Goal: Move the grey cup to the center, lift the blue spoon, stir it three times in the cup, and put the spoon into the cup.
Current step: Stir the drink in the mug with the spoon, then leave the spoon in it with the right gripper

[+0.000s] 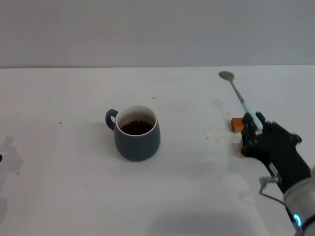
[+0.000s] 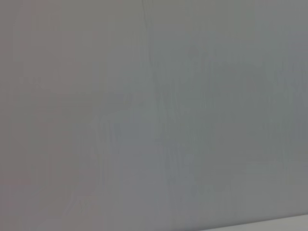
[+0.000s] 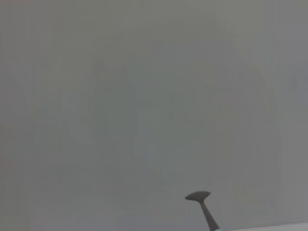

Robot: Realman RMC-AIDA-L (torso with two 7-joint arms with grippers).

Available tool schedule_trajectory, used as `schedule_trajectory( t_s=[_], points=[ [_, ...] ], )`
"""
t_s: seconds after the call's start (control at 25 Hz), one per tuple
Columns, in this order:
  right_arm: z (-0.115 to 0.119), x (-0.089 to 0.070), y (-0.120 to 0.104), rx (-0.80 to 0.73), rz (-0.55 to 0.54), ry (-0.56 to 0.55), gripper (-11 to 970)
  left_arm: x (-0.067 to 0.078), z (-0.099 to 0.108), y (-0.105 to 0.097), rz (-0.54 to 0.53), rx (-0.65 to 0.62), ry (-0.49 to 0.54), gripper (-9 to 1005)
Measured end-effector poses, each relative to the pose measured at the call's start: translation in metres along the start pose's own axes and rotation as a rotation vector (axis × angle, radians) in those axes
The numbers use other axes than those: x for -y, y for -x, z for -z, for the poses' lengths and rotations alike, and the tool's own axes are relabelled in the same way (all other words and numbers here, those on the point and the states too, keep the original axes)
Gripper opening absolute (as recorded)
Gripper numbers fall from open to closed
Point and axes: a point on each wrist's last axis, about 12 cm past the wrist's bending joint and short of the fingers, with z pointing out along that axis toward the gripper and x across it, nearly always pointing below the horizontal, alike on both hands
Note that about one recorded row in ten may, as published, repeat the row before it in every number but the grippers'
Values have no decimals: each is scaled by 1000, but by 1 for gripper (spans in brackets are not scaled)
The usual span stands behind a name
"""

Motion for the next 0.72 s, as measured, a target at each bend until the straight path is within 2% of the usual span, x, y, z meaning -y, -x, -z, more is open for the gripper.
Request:
schedule_trajectory(
  t_s=[0.16,0.32,0.72],
  points=[
    [-12,-13,35,-88,77,-4,160,0,0,0,-1,-1,0,-2],
    [-26,-24,60,-217,185,-57,160,0,0,0,-1,-1,0,-2],
    [-40,-64,96,-408,342,22,159,-1,1,-2,-2,-15,3,-2]
  ],
)
